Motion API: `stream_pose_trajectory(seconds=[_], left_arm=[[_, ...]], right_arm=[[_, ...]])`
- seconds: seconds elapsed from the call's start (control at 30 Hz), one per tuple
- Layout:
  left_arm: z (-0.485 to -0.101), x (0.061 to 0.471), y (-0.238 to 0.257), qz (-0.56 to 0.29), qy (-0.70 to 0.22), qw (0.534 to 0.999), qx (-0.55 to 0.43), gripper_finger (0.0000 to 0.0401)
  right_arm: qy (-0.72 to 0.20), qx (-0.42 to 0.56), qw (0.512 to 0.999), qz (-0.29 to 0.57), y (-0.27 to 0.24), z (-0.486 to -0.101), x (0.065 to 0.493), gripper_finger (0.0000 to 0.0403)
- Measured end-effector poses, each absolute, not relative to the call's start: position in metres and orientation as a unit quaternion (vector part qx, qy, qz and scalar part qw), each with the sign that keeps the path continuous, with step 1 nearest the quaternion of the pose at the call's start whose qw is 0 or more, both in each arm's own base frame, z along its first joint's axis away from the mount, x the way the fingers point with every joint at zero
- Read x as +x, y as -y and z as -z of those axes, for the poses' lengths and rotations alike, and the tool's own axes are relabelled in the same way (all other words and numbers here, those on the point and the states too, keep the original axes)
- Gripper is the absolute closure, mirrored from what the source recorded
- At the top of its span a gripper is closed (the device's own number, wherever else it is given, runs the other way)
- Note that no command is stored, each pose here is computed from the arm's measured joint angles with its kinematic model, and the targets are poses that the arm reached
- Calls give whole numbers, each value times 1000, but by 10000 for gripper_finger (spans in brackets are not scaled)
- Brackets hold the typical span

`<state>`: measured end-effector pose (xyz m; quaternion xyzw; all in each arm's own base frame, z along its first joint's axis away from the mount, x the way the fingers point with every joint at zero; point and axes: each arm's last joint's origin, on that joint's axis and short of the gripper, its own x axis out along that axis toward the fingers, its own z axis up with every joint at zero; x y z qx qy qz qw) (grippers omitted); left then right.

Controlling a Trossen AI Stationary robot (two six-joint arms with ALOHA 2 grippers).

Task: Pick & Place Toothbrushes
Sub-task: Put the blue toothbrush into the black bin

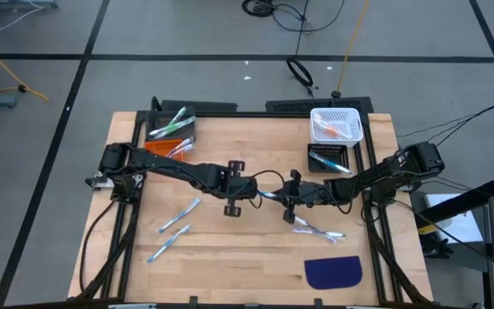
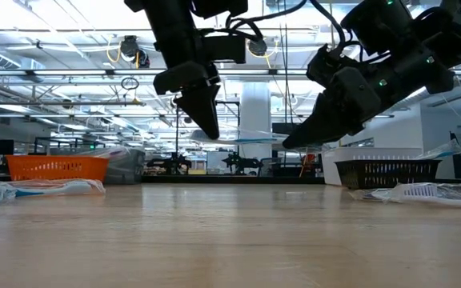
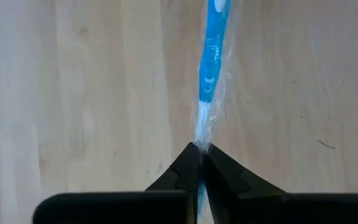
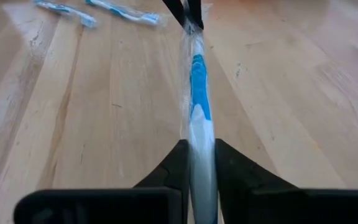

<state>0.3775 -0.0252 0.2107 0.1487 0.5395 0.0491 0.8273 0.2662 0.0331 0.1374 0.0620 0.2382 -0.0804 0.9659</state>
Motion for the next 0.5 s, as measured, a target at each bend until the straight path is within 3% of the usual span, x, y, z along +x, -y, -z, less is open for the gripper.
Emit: stream_pose_trajectory(seconds=[0.5], left_arm=[[-246,357,22,-102,-521,836,139,277]], right_arm=[[-275,65,951,124,-24,-170,236,364]])
